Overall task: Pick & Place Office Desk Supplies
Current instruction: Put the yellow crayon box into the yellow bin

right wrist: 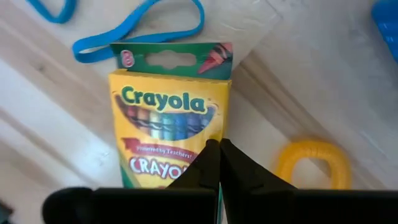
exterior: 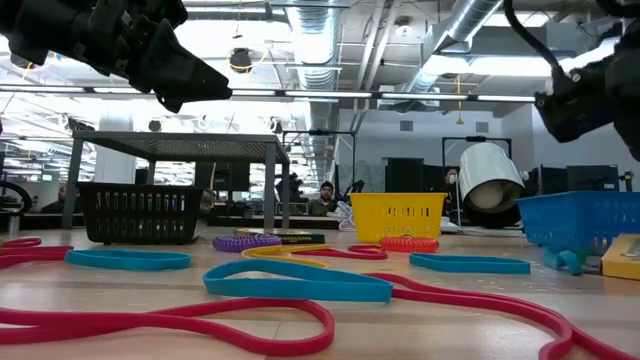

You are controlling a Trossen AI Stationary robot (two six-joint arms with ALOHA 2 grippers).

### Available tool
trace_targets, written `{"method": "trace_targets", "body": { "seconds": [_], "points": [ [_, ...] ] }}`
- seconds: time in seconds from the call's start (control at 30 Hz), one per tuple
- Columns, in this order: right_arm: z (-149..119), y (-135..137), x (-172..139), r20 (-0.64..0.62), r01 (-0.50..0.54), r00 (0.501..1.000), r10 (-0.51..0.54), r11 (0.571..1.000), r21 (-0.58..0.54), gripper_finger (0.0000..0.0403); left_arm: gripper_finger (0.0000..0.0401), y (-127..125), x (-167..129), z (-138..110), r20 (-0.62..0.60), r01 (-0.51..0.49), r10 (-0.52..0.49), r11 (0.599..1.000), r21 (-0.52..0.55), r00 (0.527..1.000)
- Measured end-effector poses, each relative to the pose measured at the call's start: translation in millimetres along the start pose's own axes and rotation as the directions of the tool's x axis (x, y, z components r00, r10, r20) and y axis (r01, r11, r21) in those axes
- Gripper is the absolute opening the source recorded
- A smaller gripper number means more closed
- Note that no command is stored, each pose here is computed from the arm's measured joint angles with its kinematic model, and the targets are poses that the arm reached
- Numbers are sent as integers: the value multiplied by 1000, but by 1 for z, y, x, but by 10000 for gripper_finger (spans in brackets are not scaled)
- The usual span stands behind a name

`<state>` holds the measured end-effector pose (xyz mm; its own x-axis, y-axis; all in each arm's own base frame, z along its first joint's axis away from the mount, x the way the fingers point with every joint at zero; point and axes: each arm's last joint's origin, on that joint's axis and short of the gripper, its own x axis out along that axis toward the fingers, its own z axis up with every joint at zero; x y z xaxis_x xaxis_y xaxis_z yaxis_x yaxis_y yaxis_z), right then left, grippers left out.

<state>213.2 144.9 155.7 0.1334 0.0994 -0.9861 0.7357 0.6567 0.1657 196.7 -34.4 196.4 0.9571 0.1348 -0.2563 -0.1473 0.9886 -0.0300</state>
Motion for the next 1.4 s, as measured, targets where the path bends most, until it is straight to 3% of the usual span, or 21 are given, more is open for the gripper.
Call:
{"method": "trace_targets", "body": {
  "seconds": [0.8,1.4],
  "points": [
    [3,-19,-52,84,-101,991,102,995,-10,0,123,0,0,0,0,0,0,1000,0,1000],
    [56,-49,-94,303,-200,931,202,979,-36,0,123,0,0,1,14,2,-2,1000,-3,1000]
  ]
}}
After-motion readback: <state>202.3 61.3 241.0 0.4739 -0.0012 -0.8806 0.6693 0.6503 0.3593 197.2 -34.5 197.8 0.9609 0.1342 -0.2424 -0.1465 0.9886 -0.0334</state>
